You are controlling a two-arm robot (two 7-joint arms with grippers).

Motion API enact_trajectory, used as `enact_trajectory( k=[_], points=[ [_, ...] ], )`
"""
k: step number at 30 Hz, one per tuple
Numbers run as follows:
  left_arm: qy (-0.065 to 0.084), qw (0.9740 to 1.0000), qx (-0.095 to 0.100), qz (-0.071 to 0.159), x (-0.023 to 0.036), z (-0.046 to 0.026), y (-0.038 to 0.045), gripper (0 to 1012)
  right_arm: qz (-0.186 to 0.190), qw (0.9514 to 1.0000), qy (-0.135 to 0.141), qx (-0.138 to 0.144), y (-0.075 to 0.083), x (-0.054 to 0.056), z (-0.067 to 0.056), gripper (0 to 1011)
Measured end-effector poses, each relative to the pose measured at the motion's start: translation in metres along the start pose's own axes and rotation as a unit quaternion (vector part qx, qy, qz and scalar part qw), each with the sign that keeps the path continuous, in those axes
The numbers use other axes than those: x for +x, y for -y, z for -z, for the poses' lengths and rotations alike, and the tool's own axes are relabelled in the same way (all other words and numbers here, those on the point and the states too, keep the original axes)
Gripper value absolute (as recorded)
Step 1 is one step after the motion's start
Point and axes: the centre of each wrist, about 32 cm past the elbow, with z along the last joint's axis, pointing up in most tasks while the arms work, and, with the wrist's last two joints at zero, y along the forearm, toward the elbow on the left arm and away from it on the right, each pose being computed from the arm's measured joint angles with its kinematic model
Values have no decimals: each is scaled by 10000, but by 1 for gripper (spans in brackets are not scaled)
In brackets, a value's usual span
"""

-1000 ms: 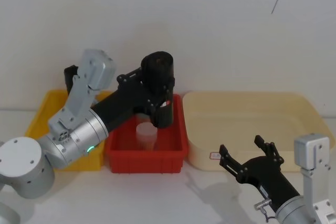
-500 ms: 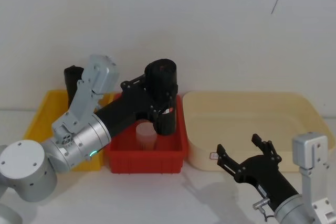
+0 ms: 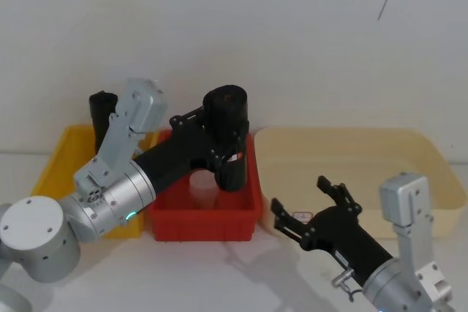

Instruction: Pick up the garbage bag with the one hand and transfer it to the other hand.

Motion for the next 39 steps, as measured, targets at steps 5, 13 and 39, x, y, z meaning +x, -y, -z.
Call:
enact_trajectory(
  k=[5,13,39],
  points=[
    [-6,10000,3,3,-1,2,0,464,-292,9996,24,45,-109,-4,6,1000],
    [-15,10000,10,10,-3,7,1,464,-530,9985,41,108,-248,-4,37,1000],
    [-17,10000,10,12,-3,7,1,464,-803,9965,36,245,-584,15,89,1000]
  ],
)
